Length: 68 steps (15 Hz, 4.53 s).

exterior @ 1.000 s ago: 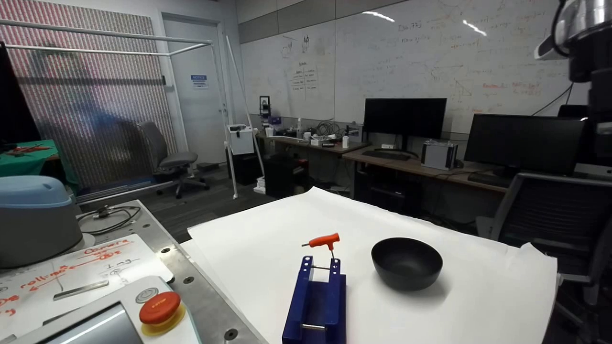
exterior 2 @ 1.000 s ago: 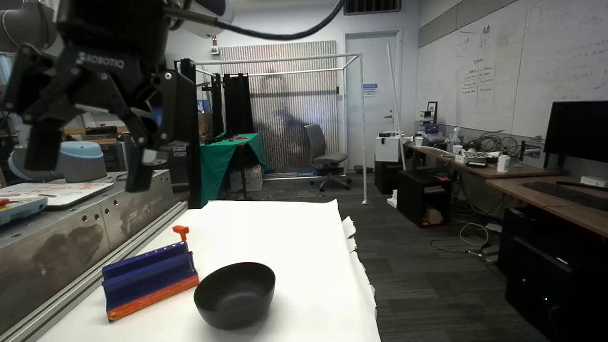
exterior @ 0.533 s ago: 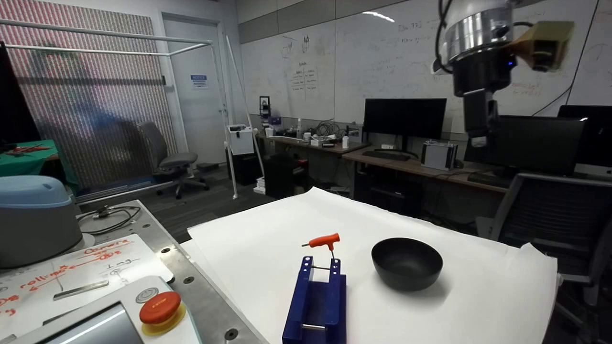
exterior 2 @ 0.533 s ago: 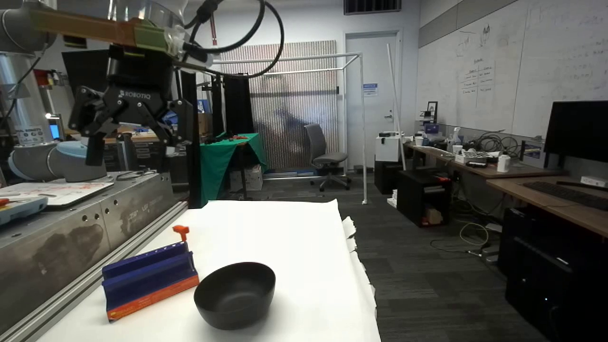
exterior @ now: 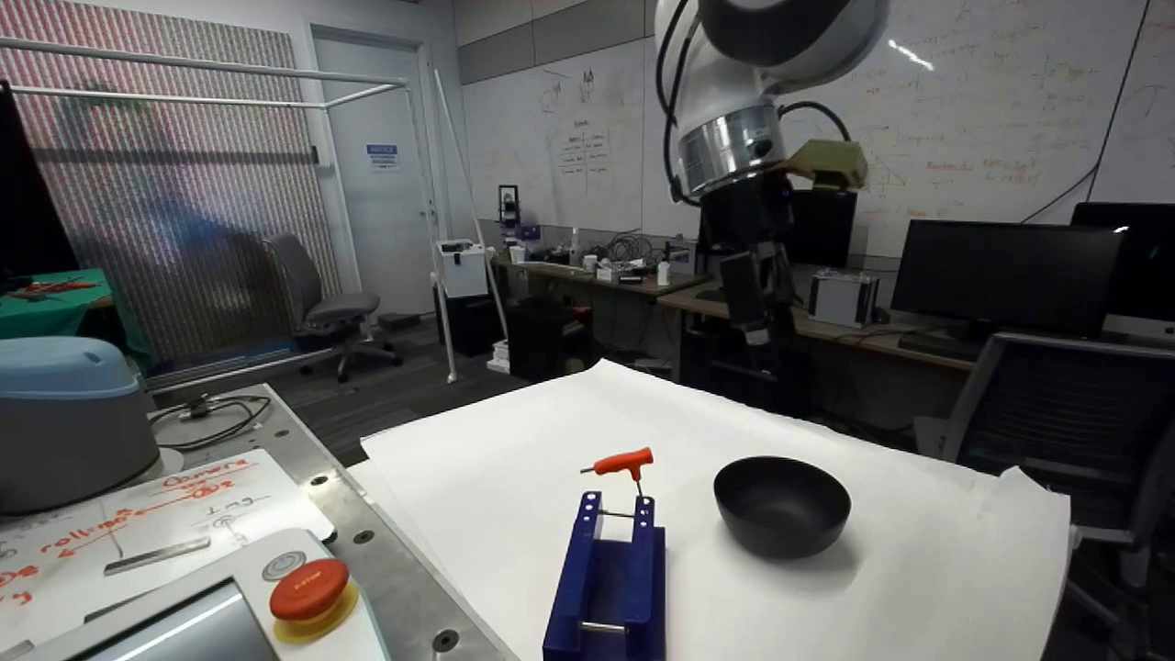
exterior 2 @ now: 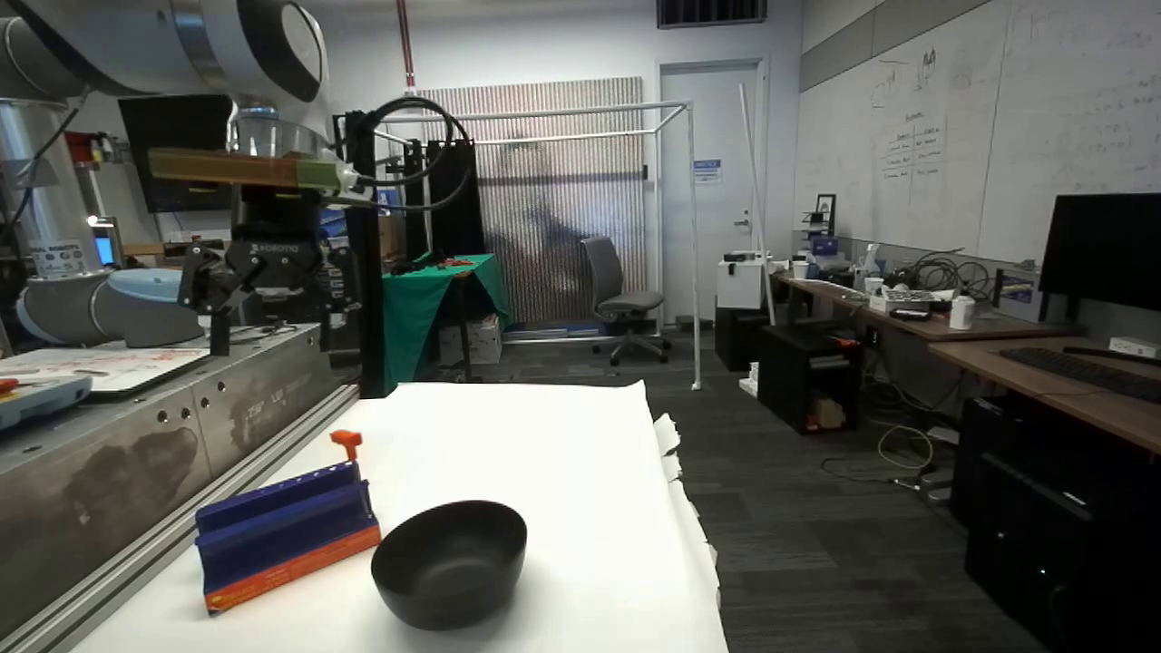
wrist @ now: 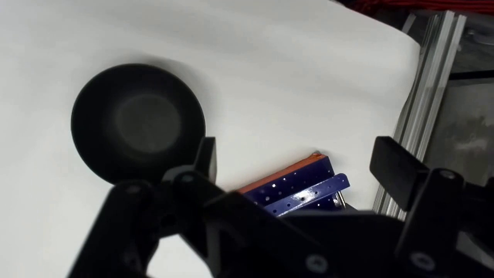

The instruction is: Remove the red tool from the tool box and place it inside the black bowl

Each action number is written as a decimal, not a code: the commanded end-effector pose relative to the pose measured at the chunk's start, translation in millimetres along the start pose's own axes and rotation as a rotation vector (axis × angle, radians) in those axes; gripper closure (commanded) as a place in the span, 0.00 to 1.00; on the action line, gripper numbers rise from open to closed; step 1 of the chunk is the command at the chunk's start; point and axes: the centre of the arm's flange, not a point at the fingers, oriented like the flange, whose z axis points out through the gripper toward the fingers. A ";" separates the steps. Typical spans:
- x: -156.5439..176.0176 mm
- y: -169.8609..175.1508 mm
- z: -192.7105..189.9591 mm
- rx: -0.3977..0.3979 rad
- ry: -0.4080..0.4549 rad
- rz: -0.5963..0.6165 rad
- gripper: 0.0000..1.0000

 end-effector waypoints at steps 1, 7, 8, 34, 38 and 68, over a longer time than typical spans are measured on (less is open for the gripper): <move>64.6 -0.3 -2.6 -0.063 0.037 -0.011 0.00; 134.7 2.9 33.6 -0.158 0.112 -0.009 0.00; 144.1 2.8 37.5 -0.162 0.124 -0.012 0.00; 159.5 -8.3 60.0 -0.120 0.157 -0.034 0.94; 127.3 -23.2 8.5 -0.106 0.236 0.009 0.94; 85.6 83.1 115.4 -0.192 -0.239 0.771 0.31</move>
